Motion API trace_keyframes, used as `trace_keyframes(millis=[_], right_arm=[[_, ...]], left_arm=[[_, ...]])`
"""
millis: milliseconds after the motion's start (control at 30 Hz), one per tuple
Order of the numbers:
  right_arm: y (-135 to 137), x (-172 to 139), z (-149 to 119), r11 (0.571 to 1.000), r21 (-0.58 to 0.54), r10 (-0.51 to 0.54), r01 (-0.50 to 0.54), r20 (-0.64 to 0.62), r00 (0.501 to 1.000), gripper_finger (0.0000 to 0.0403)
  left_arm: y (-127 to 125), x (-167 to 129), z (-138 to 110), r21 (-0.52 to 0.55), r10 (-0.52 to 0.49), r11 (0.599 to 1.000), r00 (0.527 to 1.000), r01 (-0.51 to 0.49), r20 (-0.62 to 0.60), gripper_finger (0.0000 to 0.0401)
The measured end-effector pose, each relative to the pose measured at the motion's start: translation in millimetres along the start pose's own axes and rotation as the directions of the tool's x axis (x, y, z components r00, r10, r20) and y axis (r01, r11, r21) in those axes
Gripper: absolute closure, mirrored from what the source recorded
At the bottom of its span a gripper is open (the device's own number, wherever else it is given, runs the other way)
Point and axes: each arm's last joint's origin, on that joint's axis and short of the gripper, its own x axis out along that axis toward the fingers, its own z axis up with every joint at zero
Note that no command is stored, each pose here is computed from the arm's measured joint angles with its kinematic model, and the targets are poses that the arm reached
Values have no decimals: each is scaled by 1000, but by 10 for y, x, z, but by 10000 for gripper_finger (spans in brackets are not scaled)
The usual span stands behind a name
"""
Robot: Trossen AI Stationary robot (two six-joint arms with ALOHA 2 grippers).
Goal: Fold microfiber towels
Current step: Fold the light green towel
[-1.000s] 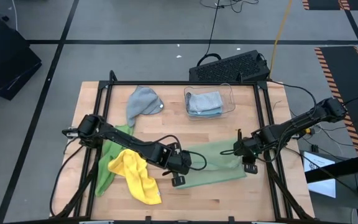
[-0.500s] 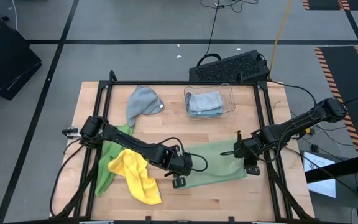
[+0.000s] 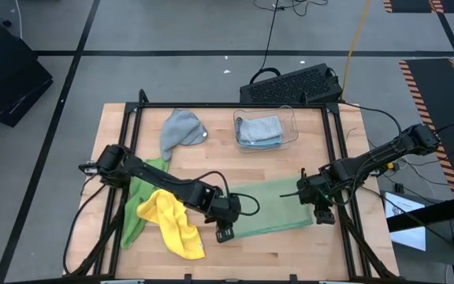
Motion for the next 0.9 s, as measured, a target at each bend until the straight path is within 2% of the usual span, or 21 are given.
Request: trace_keyframes(millis=[167,367,467,667,900], right_arm=[[11,-3,66,998,-36,-53,58,107,993,253],[-67,78,84,995,-64,-64,76,169,984,294],[-191,194,51,999,8,-48,48,178,983,328],[-382,392,-3,993,89,56,-78,224,973,396],[-508,548,-125,980,149,94,-129,224,970,396]], left_arm=[[-4,-32,5,-33,39,999,998,-38,40,224],[27,192,-98,-39,8,999,998,-6,56,224],[73,268,-126,-65,-8,998,997,13,81,224],[172,388,-227,-75,-3,997,997,9,78,242],[422,525,-391,-154,51,987,999,-51,-5,286]])
